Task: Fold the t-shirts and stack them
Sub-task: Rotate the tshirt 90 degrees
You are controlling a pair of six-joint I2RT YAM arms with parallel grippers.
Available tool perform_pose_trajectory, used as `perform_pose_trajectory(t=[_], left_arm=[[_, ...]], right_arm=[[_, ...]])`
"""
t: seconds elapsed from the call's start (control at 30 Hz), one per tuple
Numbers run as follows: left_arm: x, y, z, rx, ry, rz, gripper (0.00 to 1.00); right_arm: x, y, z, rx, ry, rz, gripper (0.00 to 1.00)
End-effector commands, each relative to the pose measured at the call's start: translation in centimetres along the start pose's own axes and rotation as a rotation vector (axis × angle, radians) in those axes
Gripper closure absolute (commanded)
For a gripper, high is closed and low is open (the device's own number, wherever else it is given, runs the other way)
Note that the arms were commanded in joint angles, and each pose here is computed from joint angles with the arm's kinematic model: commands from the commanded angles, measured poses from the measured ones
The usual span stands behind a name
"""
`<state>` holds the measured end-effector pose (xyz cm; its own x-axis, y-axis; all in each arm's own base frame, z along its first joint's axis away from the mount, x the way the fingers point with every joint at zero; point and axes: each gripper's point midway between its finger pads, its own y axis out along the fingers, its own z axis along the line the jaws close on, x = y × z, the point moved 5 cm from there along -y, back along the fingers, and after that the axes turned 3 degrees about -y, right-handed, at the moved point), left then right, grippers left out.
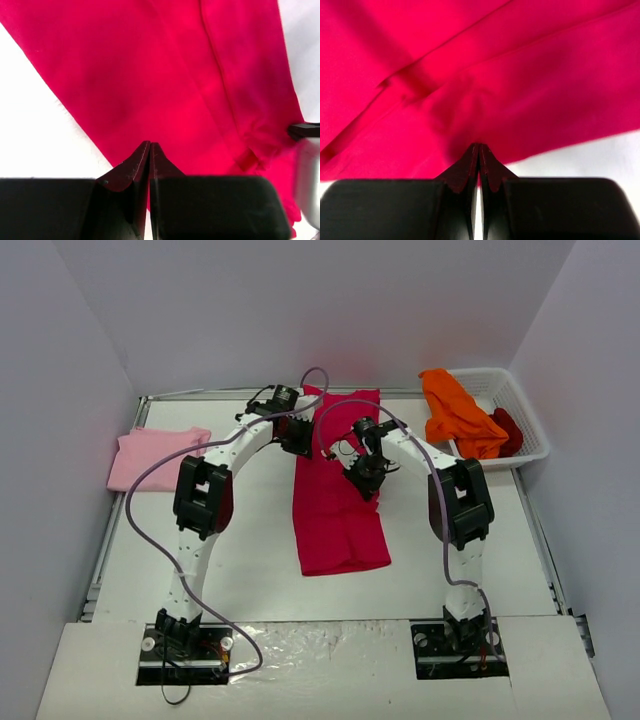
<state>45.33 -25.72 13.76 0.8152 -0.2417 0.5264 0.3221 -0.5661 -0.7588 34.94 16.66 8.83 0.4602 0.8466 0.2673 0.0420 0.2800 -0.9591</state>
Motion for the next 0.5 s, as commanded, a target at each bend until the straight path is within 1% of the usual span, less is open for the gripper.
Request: perform_pose_trajectory(t=[0.0, 0.17, 0.47], left_arm=[[2.0, -0.5, -0.7, -0.018, -0.007, -0.070, 0.98], [1.4, 0.9, -0.1, -0.008, -0.031, -0.054, 0.98], [-0.6, 3.6, 0.8, 0.011, -0.090, 0.003, 0.98]], right_arm=[[0.5, 1.2, -1.5, -0.037, 0.006, 0.013, 1.00], [0.6, 3.1, -2.1, -0.019, 0.011, 0.019, 1.00], [-0.3, 3.6, -1.8, 0.006, 0.018, 0.034, 1.00]])
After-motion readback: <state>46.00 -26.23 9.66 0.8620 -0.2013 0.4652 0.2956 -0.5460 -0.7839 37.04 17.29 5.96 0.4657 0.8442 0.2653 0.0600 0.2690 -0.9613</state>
